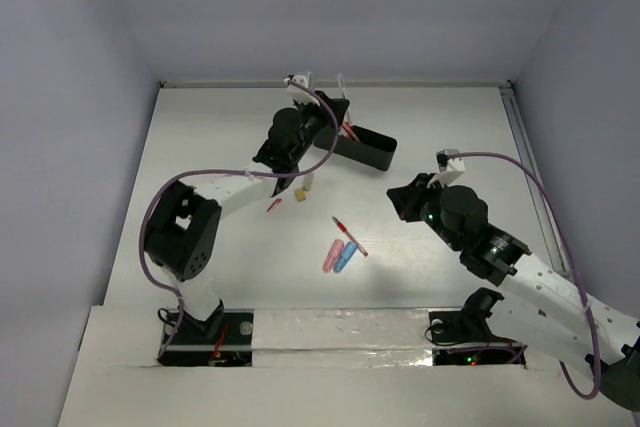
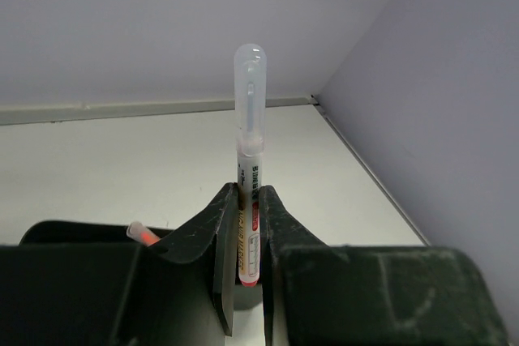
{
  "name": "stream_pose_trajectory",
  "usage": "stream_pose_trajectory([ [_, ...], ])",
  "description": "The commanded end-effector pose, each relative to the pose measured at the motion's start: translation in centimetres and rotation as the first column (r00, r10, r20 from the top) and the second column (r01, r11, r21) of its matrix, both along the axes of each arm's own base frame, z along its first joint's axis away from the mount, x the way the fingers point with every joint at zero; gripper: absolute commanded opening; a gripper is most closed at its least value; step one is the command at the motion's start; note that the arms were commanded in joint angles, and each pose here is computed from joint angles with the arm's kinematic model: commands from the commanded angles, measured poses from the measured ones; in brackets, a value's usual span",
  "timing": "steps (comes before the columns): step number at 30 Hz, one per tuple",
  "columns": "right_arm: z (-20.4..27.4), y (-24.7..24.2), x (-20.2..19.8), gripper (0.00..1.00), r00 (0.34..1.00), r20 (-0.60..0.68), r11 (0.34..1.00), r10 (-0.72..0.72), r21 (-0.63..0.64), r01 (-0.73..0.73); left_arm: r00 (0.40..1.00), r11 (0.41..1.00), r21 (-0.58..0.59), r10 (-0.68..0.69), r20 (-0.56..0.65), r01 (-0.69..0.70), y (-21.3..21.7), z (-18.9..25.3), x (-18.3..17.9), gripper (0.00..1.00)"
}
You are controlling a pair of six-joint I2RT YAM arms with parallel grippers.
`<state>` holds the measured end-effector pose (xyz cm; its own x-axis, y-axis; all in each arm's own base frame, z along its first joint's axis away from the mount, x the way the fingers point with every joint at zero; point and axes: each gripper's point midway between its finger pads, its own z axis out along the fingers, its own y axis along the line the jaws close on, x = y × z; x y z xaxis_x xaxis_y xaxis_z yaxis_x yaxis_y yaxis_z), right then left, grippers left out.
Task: Sort the stationery into containers
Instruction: Place the pen in the storage box.
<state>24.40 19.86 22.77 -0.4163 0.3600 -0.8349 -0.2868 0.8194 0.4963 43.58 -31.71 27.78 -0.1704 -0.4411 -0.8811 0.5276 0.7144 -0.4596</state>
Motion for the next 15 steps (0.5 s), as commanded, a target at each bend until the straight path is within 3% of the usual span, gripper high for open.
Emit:
stream_pose_trajectory([
  [1,0.8,-0.7,0.4,0.1,0.999,0.028,1.0,-0.031,0.0,0.031,0.991,0.996,-0.091,0.018,0.129,-0.006,-0.7,4.4,1.4,0.0],
  [15,0.8,1.2,0.0,0.1,0.997,0.051,0.997,0.059,0.039,-0.061,0.993,0.995,-0.073,0.079,0.089,-0.073,-4.2,-1.4,5.7,0.0],
])
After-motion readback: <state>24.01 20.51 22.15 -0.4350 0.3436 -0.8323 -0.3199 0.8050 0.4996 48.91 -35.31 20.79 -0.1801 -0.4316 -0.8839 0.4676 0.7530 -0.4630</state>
